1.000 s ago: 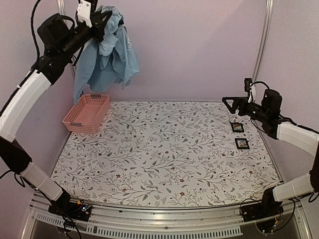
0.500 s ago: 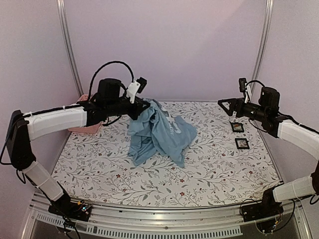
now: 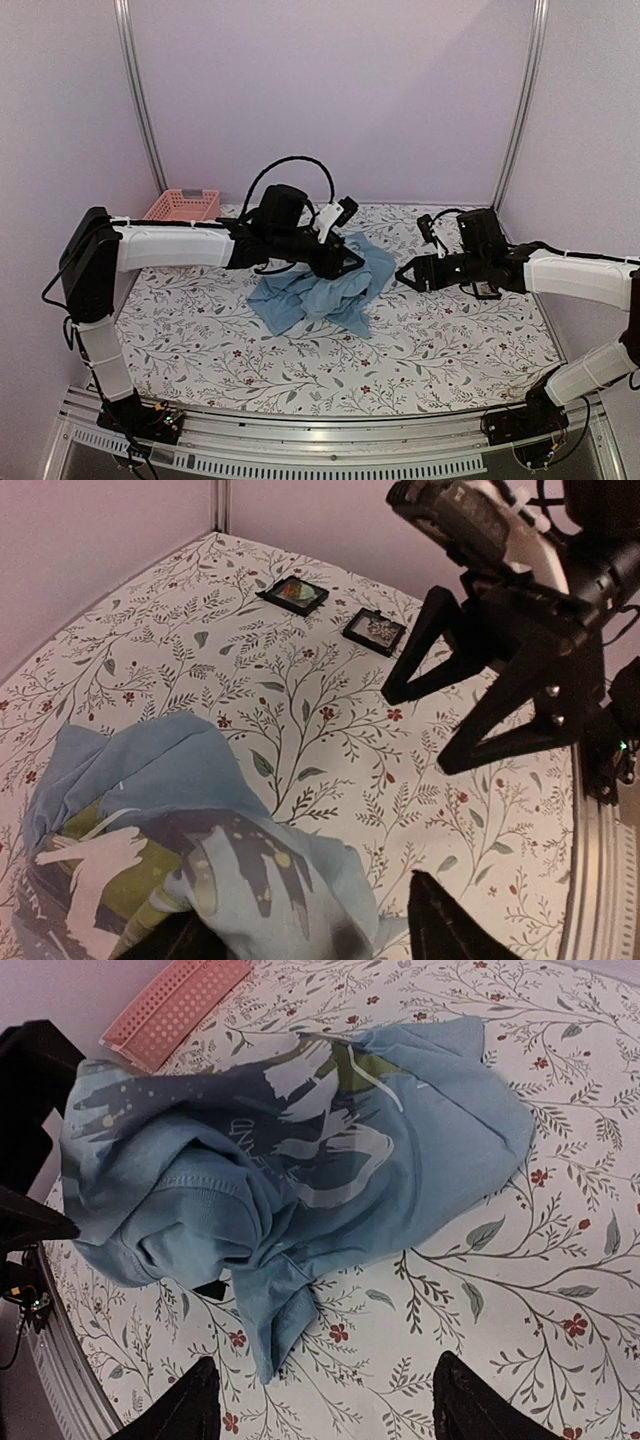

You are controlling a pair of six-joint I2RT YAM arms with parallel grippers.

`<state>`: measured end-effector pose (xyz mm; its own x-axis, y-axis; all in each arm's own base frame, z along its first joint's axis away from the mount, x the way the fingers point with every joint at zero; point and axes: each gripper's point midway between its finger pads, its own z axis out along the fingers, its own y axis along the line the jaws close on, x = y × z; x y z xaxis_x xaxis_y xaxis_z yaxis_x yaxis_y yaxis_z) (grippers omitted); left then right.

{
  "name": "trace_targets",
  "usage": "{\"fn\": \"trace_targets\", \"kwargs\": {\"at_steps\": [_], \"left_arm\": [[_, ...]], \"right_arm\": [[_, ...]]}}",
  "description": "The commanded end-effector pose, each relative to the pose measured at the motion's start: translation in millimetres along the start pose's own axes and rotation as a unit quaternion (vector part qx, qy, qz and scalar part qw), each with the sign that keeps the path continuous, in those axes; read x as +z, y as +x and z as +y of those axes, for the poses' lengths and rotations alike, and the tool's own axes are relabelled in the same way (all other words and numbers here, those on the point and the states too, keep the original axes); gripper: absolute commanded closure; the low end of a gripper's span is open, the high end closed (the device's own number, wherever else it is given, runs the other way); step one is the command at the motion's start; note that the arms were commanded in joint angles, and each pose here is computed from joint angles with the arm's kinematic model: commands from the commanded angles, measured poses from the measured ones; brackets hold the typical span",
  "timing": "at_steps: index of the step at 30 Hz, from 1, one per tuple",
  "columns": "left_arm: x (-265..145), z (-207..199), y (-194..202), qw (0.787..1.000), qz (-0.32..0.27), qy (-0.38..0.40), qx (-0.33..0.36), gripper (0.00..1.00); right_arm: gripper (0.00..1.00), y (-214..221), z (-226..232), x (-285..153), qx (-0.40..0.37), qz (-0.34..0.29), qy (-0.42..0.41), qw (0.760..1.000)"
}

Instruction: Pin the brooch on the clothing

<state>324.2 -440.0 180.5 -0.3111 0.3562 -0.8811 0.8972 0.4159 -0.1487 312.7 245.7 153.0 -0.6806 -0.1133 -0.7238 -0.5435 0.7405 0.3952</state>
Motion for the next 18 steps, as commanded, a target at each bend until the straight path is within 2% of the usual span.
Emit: {"fn": "trace_targets", "kwargs": {"at_steps": [1, 5, 7, 9, 11, 14, 18], "left_arm": [[-8.5, -13.3, -26.5, 0.999, -0.026, 0.036, 0.007, 0.25], [-57.0, 9.3, -44.0, 0.997, -0.05, -0.058, 0.022, 0.05], [-85.9, 30.5, -38.1, 0.991, -0.055, -0.12, 0.003, 0.0], [-111.8, 57.1, -9.3, 0.98, -0.027, -0.193, -0.038, 0.0], [-135.6, 85.6, 35.3, 0.956, 0.015, -0.278, -0.092, 0.01], [-154.0, 95.1, 91.2, 0.93, 0.054, -0.327, -0.161, 0.11], [-157.9, 90.3, 160.4, 0.904, 0.1, -0.343, -0.233, 0.33]], "right_arm": [[0.3, 43.0, -8.6, 15.8, 0.045, 0.051, 0.045, 0.997], [0.31, 49.8, 1.2, 22.5, 0.037, 0.066, 0.049, 0.996], [0.33, 45.2, 5.2, 21.6, 0.034, 0.062, 0.052, 0.996], [0.37, 41.5, 11.8, 20.2, 0.03, 0.053, 0.056, 0.997], [0.4, 44.5, 22.9, 21.7, 0.034, 0.048, 0.053, 0.997], [0.46, 59.1, 42.5, 30.6, 0.045, 0.051, 0.05, 0.996], [0.5, 77.2, 77.6, 45.7, 0.019, 0.059, 0.051, 0.997]]}}
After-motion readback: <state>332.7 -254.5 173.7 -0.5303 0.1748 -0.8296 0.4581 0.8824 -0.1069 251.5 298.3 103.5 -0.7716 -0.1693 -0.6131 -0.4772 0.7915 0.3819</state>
